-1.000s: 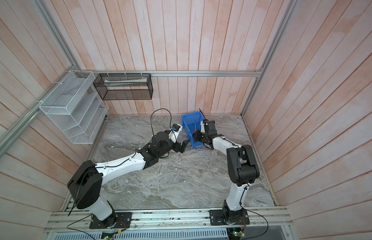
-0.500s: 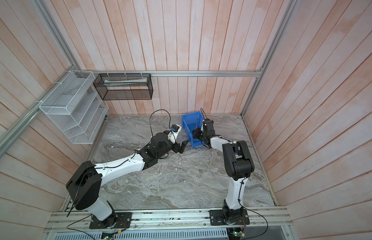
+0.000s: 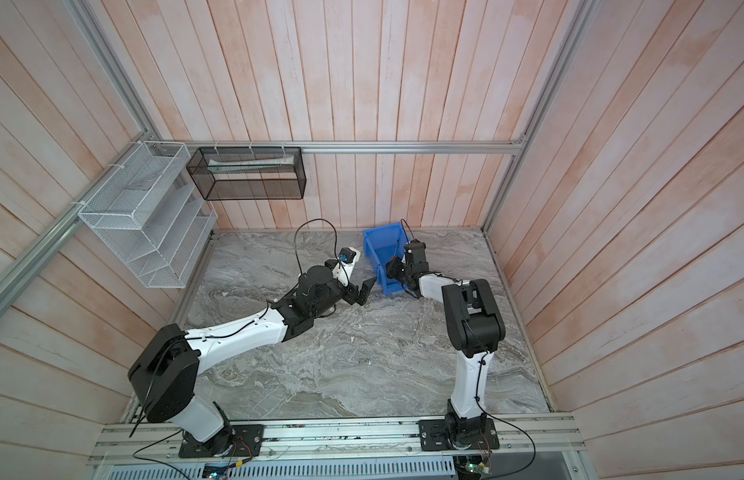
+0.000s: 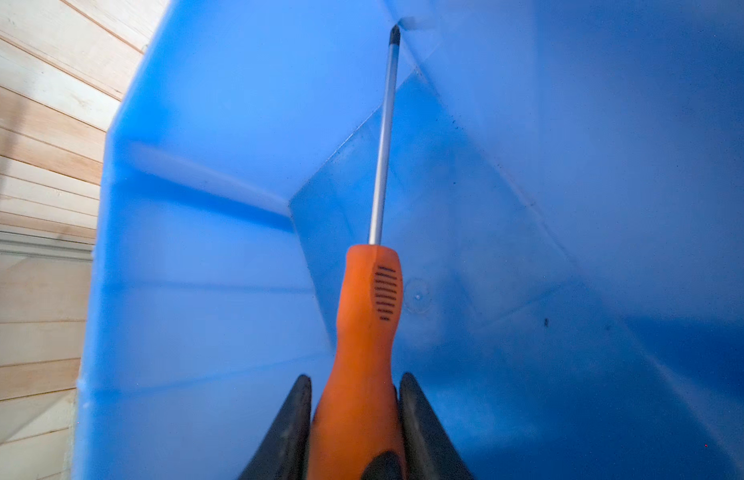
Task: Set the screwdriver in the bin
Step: 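Carry the screwdriver over the bin with the right gripper while the left steadies it, then open the right gripper to drop the screwdriver into the bin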
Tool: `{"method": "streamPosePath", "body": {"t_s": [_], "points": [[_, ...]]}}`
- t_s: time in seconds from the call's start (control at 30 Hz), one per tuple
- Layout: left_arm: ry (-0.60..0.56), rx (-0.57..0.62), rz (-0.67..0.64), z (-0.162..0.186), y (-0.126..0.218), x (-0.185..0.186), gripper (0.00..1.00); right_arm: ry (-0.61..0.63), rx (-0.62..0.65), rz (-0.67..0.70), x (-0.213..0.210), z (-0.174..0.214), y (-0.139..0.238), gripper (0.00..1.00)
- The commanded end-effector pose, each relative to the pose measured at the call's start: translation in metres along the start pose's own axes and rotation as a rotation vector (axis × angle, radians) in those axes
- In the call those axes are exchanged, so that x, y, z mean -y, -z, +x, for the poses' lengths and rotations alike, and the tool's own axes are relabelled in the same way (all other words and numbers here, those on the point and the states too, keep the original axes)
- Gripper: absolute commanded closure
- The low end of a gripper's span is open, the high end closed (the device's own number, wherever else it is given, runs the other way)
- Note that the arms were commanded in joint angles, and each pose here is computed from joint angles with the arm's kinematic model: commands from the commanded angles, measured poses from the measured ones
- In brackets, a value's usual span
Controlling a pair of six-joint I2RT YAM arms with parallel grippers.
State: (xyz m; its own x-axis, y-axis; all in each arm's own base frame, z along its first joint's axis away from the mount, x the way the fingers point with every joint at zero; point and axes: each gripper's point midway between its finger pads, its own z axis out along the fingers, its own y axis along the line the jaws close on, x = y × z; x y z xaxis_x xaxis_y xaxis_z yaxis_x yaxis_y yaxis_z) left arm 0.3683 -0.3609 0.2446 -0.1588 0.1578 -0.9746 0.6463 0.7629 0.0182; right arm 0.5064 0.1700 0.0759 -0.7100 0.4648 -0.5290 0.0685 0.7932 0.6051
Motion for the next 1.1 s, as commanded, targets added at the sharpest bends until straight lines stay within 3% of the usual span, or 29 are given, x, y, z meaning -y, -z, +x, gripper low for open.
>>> {"method": "streamPosePath", "body": {"t_s": [0.0,0.07,0.3,0.53,0.73,0.8,0.93,1.07], "points": [[-0.003,0.029,-0.012,-0.008,0.006,-0.003,0.0,0.009,0.02,0.006,0.002,-0.003,-0.004,0.64],[-0.003,0.031,-0.011,-0.008,0.007,-0.003,0.0,0.011,0.018,0.004,0.002,-0.003,-0.004,0.64],[0.002,0.043,-0.017,-0.008,0.01,-0.005,0.0,0.015,0.023,-0.008,-0.003,-0.004,0.0,0.49],[0.003,0.046,-0.018,-0.009,0.011,-0.005,0.0,0.032,0.054,-0.035,-0.019,-0.015,0.014,0.47],[0.005,0.048,-0.02,-0.008,0.012,-0.006,0.0,0.075,0.129,-0.05,-0.037,-0.034,0.045,0.25],[0.006,0.051,-0.02,-0.009,0.013,-0.006,0.0,0.092,0.16,-0.065,-0.046,-0.042,0.059,0.22],[0.006,0.051,-0.02,-0.009,0.013,-0.006,0.0,0.129,0.233,-0.121,-0.063,-0.052,0.092,0.03],[0.01,0.052,-0.022,-0.007,0.014,-0.007,0.0,0.184,0.331,-0.1,-0.066,-0.063,0.127,0.02]]}}
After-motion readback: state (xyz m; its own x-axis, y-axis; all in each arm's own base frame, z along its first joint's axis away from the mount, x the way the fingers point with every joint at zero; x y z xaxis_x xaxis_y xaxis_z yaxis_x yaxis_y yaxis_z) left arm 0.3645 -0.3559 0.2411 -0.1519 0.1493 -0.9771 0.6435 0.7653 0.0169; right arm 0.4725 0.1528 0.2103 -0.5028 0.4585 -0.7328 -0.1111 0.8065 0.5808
